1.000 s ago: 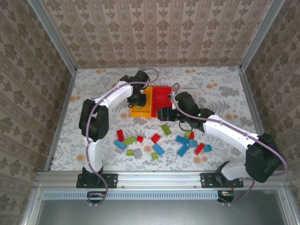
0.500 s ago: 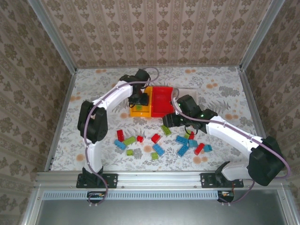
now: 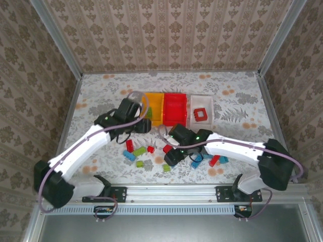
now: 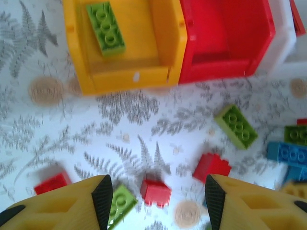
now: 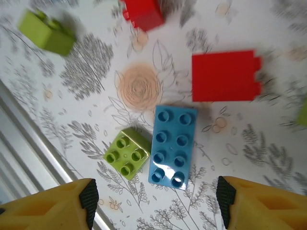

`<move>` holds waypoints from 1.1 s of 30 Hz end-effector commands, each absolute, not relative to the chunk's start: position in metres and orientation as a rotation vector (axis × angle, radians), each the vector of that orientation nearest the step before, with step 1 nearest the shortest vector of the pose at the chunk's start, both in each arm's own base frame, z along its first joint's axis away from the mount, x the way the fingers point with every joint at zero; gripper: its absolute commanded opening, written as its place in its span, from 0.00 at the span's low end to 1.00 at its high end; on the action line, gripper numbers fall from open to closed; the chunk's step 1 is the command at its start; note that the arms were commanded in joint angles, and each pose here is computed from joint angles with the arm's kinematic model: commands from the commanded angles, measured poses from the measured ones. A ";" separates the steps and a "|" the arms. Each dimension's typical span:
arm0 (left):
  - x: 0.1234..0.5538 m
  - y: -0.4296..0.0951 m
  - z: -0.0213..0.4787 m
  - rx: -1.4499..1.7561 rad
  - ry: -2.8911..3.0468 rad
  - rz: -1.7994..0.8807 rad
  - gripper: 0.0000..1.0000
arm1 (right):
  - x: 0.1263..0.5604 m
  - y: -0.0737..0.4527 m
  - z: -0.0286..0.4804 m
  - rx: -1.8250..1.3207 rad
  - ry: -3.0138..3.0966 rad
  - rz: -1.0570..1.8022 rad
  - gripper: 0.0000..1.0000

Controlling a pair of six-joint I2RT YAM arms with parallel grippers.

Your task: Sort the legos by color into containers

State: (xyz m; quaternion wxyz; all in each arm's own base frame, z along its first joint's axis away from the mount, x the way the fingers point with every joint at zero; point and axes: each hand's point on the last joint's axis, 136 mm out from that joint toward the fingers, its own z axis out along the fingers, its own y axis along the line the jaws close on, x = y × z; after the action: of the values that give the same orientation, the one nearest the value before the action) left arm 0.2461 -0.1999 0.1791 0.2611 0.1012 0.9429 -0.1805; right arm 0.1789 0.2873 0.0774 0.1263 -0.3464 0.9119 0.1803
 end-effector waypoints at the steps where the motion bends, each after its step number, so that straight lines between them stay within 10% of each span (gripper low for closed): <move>1: 0.231 -0.194 0.189 0.209 2.492 -0.571 0.57 | 0.183 0.303 0.069 -0.969 2.707 0.549 0.71; 23: 0.202 -0.175 0.194 0.182 2.464 -0.616 0.57 | 0.201 0.294 0.017 -0.774 2.865 0.292 0.47; 33: 0.211 -0.200 0.206 0.241 2.419 -0.707 0.56 | 0.221 0.267 0.070 -0.620 2.770 0.318 0.33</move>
State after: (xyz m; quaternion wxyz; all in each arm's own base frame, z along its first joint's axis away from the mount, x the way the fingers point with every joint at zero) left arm 0.2069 -0.1876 0.1939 0.2909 0.0843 0.9220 -0.2413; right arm 0.2128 0.2872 0.0456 0.1163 -0.2416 0.9558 0.1205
